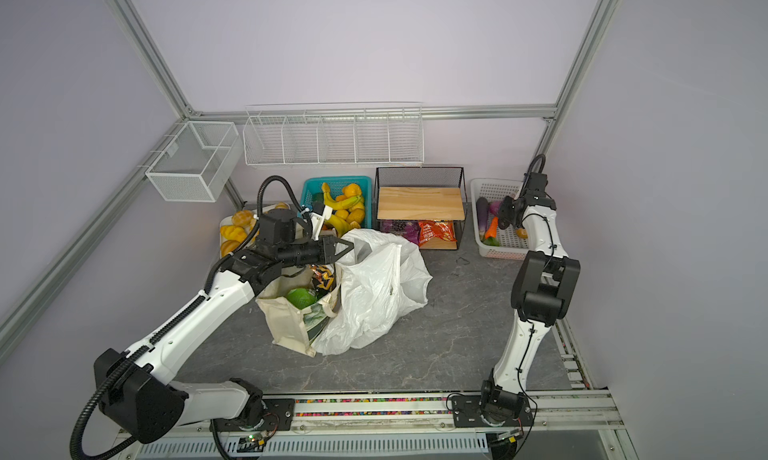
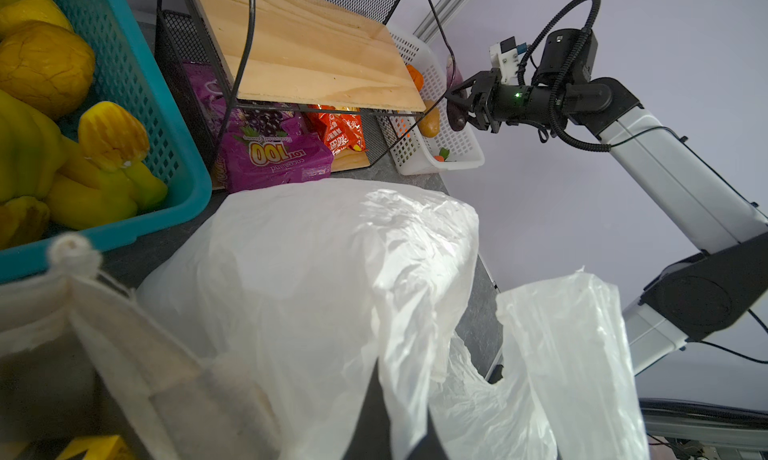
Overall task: Place the mixed food into the grocery bags and tie them
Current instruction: 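Reach the right gripper into the basket and grasp the purple eggplant, then carry the purple eggplant to the white bag and lower it in, then open the right gripper and withdraw it from the white bag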
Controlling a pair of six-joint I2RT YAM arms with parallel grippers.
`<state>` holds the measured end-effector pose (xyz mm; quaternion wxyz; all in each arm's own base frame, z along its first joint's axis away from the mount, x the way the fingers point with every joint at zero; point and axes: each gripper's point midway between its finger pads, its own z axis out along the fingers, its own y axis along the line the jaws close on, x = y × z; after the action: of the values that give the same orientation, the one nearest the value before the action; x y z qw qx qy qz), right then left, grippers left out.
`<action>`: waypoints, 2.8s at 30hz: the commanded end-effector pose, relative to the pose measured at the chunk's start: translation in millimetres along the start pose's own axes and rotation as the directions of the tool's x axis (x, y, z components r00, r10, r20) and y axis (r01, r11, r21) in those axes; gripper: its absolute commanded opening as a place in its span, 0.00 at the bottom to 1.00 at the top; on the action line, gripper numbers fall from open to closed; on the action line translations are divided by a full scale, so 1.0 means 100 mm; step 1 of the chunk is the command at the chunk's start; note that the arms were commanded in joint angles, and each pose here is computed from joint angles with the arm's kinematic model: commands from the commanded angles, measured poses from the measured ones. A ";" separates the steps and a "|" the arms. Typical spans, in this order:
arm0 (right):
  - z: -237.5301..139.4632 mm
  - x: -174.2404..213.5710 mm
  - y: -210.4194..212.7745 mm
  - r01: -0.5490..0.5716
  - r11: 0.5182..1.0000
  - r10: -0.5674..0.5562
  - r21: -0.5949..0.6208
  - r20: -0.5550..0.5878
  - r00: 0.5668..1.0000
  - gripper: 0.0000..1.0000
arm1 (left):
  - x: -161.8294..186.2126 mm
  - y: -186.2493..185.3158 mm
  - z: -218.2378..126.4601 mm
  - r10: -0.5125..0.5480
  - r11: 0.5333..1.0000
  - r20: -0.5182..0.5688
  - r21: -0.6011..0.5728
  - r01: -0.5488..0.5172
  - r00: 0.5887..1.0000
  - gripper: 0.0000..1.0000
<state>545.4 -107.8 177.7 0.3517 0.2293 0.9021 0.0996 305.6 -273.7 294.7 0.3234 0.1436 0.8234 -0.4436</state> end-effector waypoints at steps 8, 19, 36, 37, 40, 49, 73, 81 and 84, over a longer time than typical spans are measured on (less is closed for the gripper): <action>-0.65 0.31 0.60 -0.089 0.953 0.105 -0.290 0.041 0.994 0.36 | -0.05 -0.05 -0.06 0.012 1.000 0.020 0.013 -0.012 1.000 0.00; -1.76 1.87 1.56 0.303 0.707 -0.234 -0.639 0.193 0.953 0.39 | -0.04 -0.06 -0.04 -0.002 1.000 0.020 0.026 0.001 1.000 0.00; -2.41 2.95 2.11 0.669 0.300 -0.543 -0.680 0.455 0.706 0.38 | -0.04 -0.04 -0.04 0.000 1.000 0.019 0.012 -0.001 1.000 0.00; -2.37 2.94 2.12 0.679 0.299 -0.543 -0.670 0.466 0.699 0.38 | -0.04 -0.04 -0.04 -0.002 1.000 0.018 0.014 0.001 1.000 0.00; -2.28 2.91 2.20 0.710 0.278 -0.535 -0.647 0.509 0.674 0.38 | -0.03 -0.05 -0.03 -0.005 1.000 0.015 0.019 0.004 1.000 0.00; -2.11 3.36 2.43 0.675 0.152 -0.573 -0.722 0.492 0.656 0.39 | -0.04 -0.05 -0.04 -0.004 1.000 0.017 0.019 0.003 1.000 0.00; -1.75 3.60 2.22 0.710 0.304 -0.705 -0.635 0.352 0.616 0.81 | -0.03 -0.02 -0.02 -0.004 1.000 0.012 0.009 0.004 1.000 0.00; -1.89 3.21 1.88 0.773 0.456 -0.676 -0.441 0.393 0.623 0.82 | -0.03 0.00 -0.01 -0.001 1.000 0.013 0.001 0.001 1.000 0.00; -1.92 3.01 1.75 0.785 0.518 -0.667 -0.339 0.414 0.619 0.84 | -0.02 0.01 0.00 -0.002 1.000 0.011 -0.001 0.002 1.000 0.00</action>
<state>272.4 215.1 210.9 0.5005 -0.2868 0.7890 0.2113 305.9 -274.3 296.2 0.3232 0.1407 0.8221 -0.4472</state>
